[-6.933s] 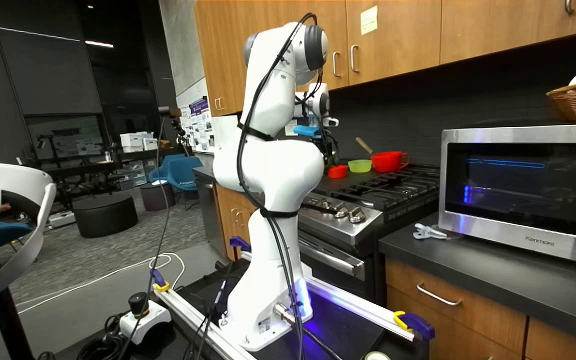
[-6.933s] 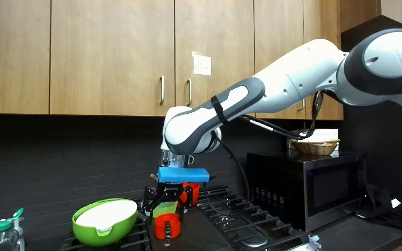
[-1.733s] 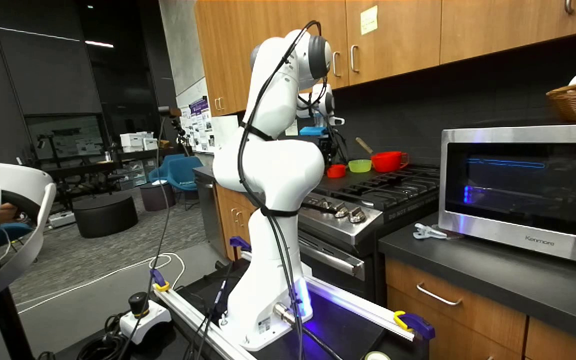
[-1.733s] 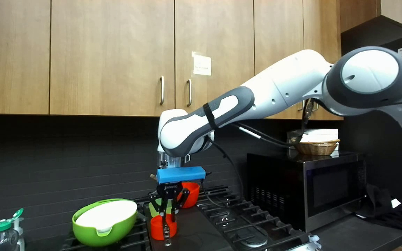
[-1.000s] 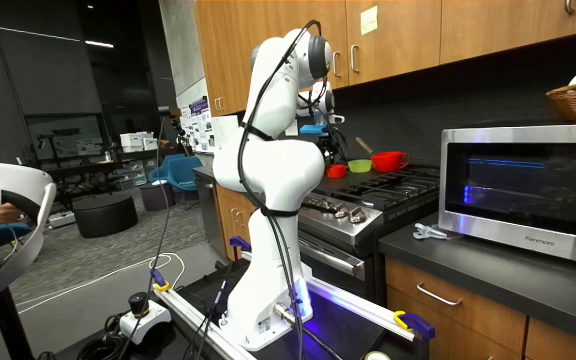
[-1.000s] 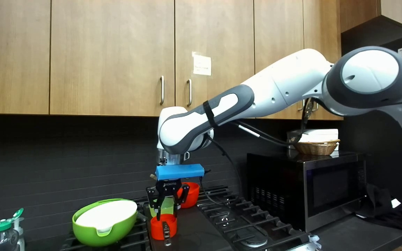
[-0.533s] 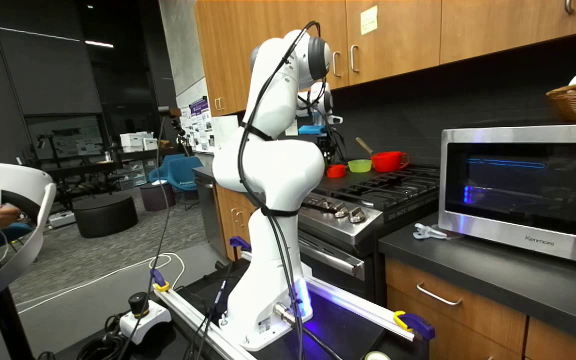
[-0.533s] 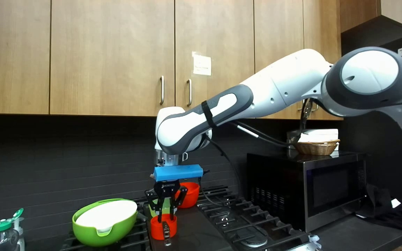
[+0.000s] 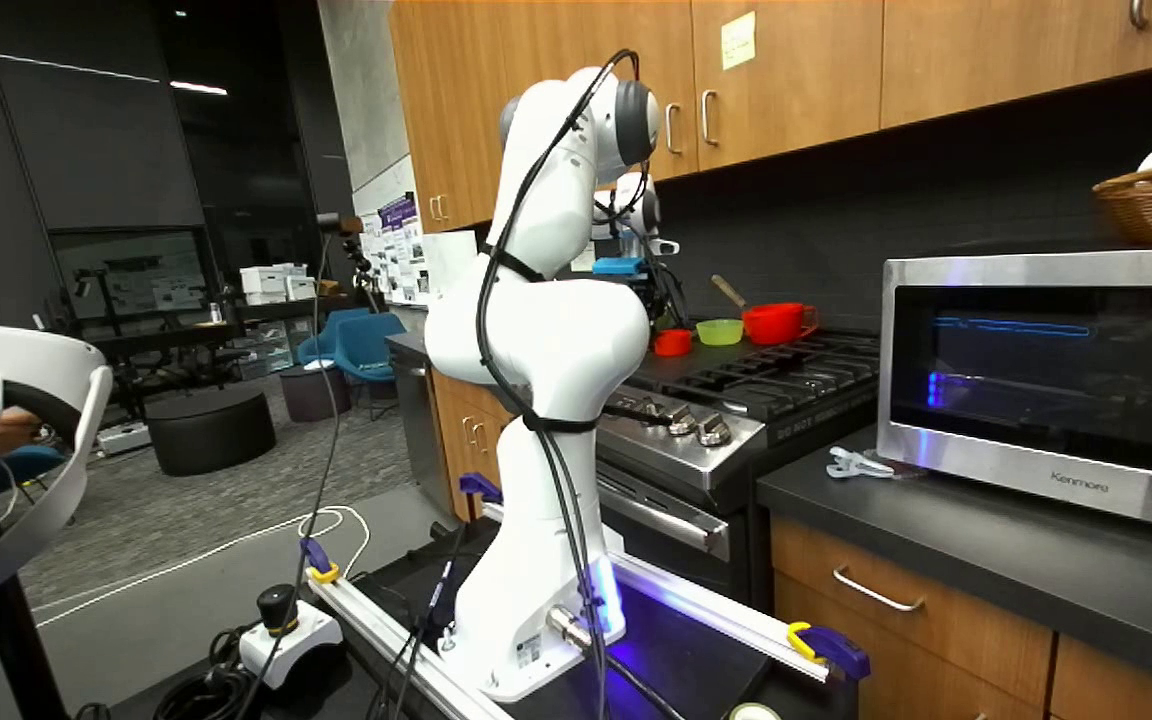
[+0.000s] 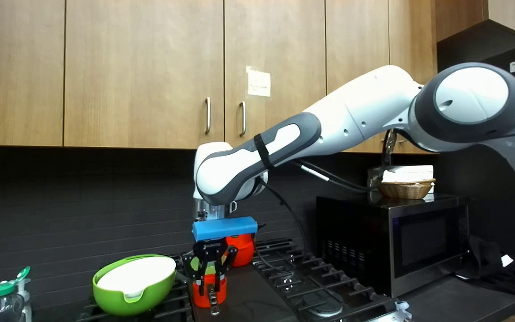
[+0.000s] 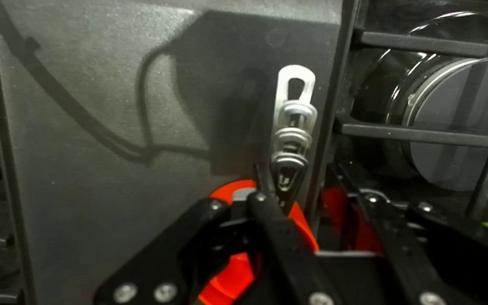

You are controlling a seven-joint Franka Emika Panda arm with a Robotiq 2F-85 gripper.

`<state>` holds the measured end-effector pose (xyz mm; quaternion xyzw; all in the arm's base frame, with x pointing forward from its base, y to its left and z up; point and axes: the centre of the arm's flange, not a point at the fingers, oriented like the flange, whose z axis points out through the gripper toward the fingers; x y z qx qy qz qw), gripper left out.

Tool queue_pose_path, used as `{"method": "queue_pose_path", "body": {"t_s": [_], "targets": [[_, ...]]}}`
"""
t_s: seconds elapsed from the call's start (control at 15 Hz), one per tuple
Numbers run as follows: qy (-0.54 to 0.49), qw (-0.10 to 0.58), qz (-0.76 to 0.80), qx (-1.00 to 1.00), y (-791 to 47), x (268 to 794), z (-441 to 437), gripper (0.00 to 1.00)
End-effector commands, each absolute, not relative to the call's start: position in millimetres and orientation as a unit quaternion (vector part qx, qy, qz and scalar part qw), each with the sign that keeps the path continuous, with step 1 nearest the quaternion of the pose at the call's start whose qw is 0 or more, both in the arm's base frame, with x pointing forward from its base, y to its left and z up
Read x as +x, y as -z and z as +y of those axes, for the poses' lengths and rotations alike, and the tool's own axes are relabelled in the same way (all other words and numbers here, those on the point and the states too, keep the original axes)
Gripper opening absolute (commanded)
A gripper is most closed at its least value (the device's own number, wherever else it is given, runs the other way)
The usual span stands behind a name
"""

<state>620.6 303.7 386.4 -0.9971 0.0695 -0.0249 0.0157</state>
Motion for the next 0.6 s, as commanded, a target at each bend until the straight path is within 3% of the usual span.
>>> {"method": "queue_pose_path", "body": {"t_s": [0.0, 0.53], "targets": [[0.028, 0.002, 0.065, -0.997, -388.9, 622.4, 308.7, 0.29], [0.027, -0.003, 0.069, -0.997, -385.1, 620.0, 305.0, 0.09]]}}
